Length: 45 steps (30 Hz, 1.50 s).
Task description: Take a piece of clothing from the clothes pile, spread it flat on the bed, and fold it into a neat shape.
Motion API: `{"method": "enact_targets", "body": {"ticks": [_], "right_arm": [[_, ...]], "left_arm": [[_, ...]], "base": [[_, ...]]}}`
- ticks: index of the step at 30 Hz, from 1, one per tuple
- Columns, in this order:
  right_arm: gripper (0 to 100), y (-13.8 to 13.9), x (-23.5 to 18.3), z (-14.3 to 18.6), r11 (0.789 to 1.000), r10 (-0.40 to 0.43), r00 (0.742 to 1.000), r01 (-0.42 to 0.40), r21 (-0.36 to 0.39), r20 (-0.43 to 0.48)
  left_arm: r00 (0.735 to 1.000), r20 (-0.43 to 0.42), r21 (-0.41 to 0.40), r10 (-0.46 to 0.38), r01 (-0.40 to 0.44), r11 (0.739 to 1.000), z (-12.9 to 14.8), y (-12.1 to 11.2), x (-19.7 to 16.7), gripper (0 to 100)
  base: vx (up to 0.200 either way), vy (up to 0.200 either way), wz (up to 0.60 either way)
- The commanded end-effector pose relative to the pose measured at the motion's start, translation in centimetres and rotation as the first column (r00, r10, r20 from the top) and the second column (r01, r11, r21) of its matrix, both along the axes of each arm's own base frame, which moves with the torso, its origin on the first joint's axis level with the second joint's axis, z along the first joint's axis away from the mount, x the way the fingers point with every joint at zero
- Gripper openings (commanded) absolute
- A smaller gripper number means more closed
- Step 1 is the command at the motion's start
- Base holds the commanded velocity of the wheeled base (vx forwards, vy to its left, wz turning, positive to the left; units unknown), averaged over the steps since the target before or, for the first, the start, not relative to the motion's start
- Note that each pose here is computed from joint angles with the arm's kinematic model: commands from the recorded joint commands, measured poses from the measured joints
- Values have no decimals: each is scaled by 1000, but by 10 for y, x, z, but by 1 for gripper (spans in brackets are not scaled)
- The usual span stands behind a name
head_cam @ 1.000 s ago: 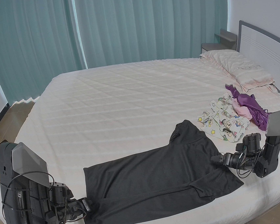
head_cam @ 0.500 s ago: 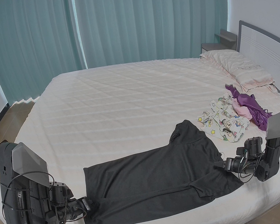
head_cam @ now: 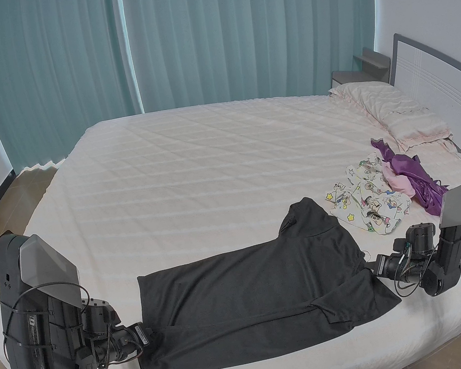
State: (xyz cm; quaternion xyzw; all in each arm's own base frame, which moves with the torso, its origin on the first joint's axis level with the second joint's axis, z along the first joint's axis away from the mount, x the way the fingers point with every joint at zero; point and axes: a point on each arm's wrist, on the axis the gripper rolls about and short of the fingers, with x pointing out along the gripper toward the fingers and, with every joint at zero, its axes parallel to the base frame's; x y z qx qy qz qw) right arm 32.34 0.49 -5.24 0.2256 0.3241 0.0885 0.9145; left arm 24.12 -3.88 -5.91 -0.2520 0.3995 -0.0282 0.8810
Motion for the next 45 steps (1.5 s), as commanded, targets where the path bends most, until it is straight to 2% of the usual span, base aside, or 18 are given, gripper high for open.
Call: {"method": "enact_targets", "body": {"ticks": [1,5,18,19,20,24,27,31,37,41,45], "right_arm": [[0,-2,2,1,1000,-16,1000,16,14,13],[0,-3,4,2,998,-45,998,43,45,38],[0,-10,1,-2,996,-73,997,72,57,16],[0,-9,0,-6,996,-70,998,69,57,5],[100,-9,0,-6,996,-71,997,70,56,5],[100,-8,1,-3,996,-73,997,71,59,34],[100,-9,-2,4,991,-106,994,102,84,41],[100,-11,-8,19,979,-156,987,149,136,41],[100,-10,-8,24,974,-169,985,160,162,44],[100,-9,-7,25,965,-183,983,173,196,34],[100,-11,-6,25,964,-188,982,178,197,33]], "left_arm": [[1000,4,-6,4,-4,1000,1,-1,1,0],[1000,4,-6,8,-8,1000,1,-1,1,0],[1000,3,-5,8,-8,1000,0,-1,1,0],[1000,3,-3,10,-10,1000,0,-1,1,100],[1000,3,-3,8,-8,1000,0,-1,1,100],[1000,1,6,14,-14,1000,-1,-2,1,100],[1000,-4,-1,21,-21,1000,-1,-1,0,100],[995,10,-91,101,-99,991,6,-1,1,100],[992,7,-110,127,-126,986,11,1,-3,100],[986,35,-151,166,-159,976,24,0,-3,100],[985,43,-160,165,-156,975,28,0,-4,100]], "base": [[0,0,0],[0,0,0],[0,0,0],[0,0,0],[0,0,0],[0,0,0],[0,0,0],[0,0,0],[0,0,0],[0,0,0],[0,-200,0]]}}
